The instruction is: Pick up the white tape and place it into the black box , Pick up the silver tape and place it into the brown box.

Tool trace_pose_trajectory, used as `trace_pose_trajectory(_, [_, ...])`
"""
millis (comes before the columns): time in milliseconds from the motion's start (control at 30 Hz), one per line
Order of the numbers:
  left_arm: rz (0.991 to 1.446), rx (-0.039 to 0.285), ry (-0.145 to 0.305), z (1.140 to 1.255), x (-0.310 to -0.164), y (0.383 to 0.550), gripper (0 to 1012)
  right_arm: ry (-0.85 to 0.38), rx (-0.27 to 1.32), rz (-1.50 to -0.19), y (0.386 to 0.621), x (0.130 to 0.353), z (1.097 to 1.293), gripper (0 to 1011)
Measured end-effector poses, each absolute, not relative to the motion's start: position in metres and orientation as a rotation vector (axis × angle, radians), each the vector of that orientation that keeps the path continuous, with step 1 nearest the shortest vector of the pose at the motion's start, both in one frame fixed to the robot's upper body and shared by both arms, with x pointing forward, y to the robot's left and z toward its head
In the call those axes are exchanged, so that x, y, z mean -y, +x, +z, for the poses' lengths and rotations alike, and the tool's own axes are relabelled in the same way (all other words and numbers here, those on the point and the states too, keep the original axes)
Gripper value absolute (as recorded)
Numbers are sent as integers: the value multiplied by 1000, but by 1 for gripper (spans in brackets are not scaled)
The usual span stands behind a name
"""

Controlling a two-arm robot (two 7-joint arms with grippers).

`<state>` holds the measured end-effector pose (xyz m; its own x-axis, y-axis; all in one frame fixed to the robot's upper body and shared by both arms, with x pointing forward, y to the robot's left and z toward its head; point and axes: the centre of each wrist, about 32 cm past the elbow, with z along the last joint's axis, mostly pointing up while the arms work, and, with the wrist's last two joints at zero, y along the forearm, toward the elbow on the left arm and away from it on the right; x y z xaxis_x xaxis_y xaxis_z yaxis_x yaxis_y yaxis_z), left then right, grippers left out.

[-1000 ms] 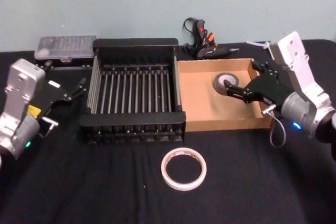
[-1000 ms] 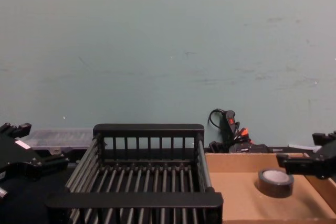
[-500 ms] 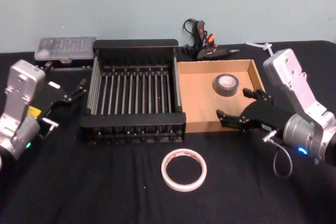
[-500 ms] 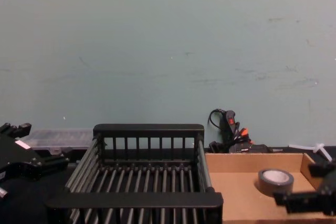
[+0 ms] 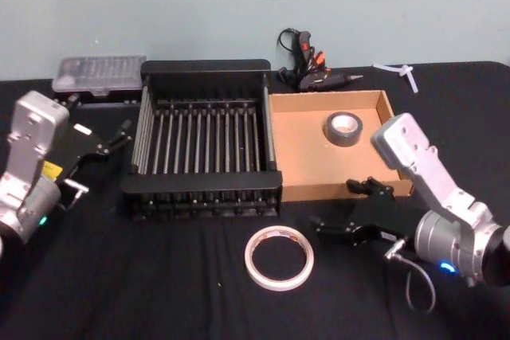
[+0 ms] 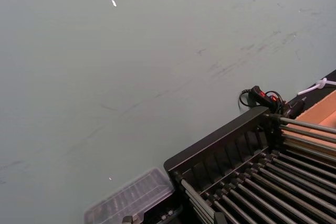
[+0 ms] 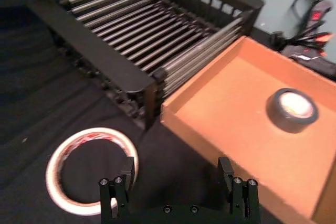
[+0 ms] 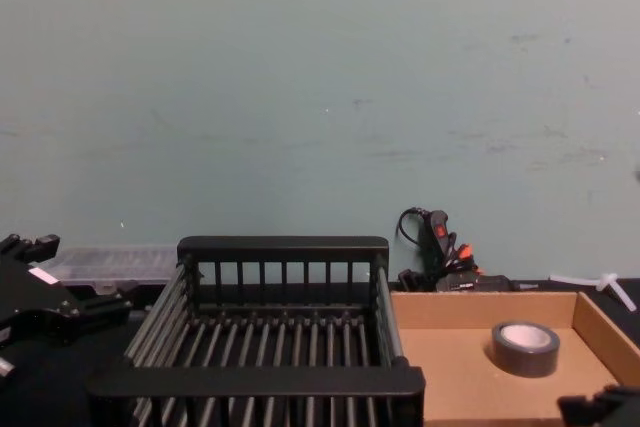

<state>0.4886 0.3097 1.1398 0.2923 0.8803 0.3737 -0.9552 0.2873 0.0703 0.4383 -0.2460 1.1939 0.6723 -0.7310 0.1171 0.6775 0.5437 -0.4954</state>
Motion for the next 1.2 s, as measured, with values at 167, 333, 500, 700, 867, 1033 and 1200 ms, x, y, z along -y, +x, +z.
trace_pose_trajectory(167, [1248, 285, 304, 1140, -310, 489, 1001, -554, -122, -815, 436, 240, 1192, 1002])
trace_pose_trajectory(333, [1248, 285, 304, 1140, -310, 489, 1001, -574, -134, -782, 437, 231, 1190, 1002])
trace_pose_trajectory(500, [1248, 285, 304, 1140, -310, 489, 1001, -591, -131, -756, 438, 224, 1188, 1002])
trace_pose_trajectory(700, [1248, 285, 305, 1140, -310, 489, 1001, -611, -131, -731, 438, 219, 1186, 1002])
trace_pose_trajectory(867, [1248, 285, 304, 1140, -310, 489, 1001, -616, -136, -726, 438, 217, 1183, 1002])
trace_pose_trajectory(1033, [1248, 285, 304, 1140, -310, 489, 1001, -616, -141, -726, 440, 215, 1181, 1002])
trace_pose_trajectory(1200, [1248, 285, 304, 1140, -310, 489, 1001, -618, -148, -727, 443, 214, 1179, 1002])
